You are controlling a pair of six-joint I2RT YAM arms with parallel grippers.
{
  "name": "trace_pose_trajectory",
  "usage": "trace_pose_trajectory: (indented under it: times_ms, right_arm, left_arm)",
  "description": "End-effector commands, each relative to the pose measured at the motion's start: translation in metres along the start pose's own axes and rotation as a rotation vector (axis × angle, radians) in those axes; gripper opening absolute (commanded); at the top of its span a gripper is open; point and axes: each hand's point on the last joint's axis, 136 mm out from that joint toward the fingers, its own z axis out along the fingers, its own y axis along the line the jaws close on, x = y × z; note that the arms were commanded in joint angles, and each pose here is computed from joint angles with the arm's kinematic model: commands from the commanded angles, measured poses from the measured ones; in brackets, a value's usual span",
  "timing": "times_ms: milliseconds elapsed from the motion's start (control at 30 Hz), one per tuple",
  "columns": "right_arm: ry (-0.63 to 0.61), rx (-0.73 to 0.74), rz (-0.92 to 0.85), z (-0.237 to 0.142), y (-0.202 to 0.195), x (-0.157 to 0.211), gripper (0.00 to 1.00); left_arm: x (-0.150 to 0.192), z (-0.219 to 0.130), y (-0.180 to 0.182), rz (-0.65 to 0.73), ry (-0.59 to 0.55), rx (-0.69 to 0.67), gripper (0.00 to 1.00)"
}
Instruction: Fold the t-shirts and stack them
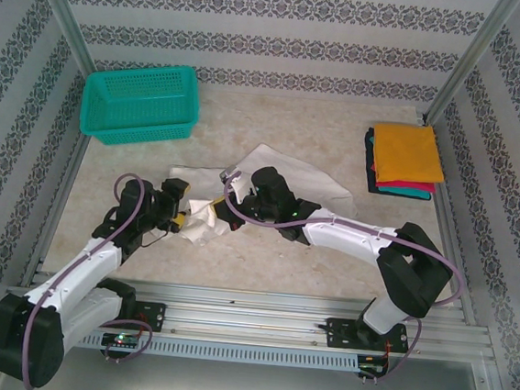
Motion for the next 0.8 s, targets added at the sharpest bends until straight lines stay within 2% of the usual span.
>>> trace_pose_trajectory:
  times_ms: [0, 200, 333, 400, 500, 533, 600, 667, 700, 767]
  right_arm:
    - [-0.06, -0.058, -0.047, -0.006, 0.016, -0.024, 0.0]
    - [-0.057, -0.059, -0.047, -0.008, 0.016, -0.022, 0.0]
    - [-0.053, -0.057, -0.044, -0.01, 0.016, -0.02, 0.0]
    - [-0.05, -0.064, -0.044, -0.01, 0.018, -0.018, 0.0]
    - [-0.051, -0.063, -0.043, -0.012, 0.019, -0.019, 0.0]
    - [-0.051, -0.057, -0.042, -0.013, 0.018, -0.019, 0.07]
    - [-0.068, -0.018, -0.043, -0.019, 0.014, -0.021, 0.37]
    - [-0.1, 0.048, -0.031, -0.03, 0.003, -0.024, 0.59]
    - [-0.119, 0.094, -0.017, -0.037, -0.006, -0.024, 0.68]
    - [-0.155, 0.199, 0.031, -0.054, -0.028, -0.023, 0.73]
  left_arm:
    - [0.006, 0.006, -0.009, -0.068, 0.032, 0.056, 0.75]
    - [0.001, 0.015, -0.002, -0.055, 0.015, 0.02, 0.58]
    - [-0.003, 0.014, 0.004, -0.028, -0.011, -0.014, 0.42]
    - [-0.004, 0.014, 0.006, -0.018, -0.013, -0.022, 0.3]
    - [-0.004, 0.015, 0.006, -0.007, -0.012, -0.021, 0.04]
    - [-0.005, 0.015, 0.005, 0.0, -0.015, -0.02, 0.0]
    - [-0.006, 0.014, 0.004, 0.026, -0.022, -0.022, 0.0]
    - [-0.007, 0.012, 0.0, 0.064, -0.027, -0.025, 0.0]
    - [-0.008, 0.012, -0.001, 0.097, -0.03, -0.031, 0.0]
    - [-0.01, 0.01, -0.006, 0.163, -0.034, -0.051, 0.0]
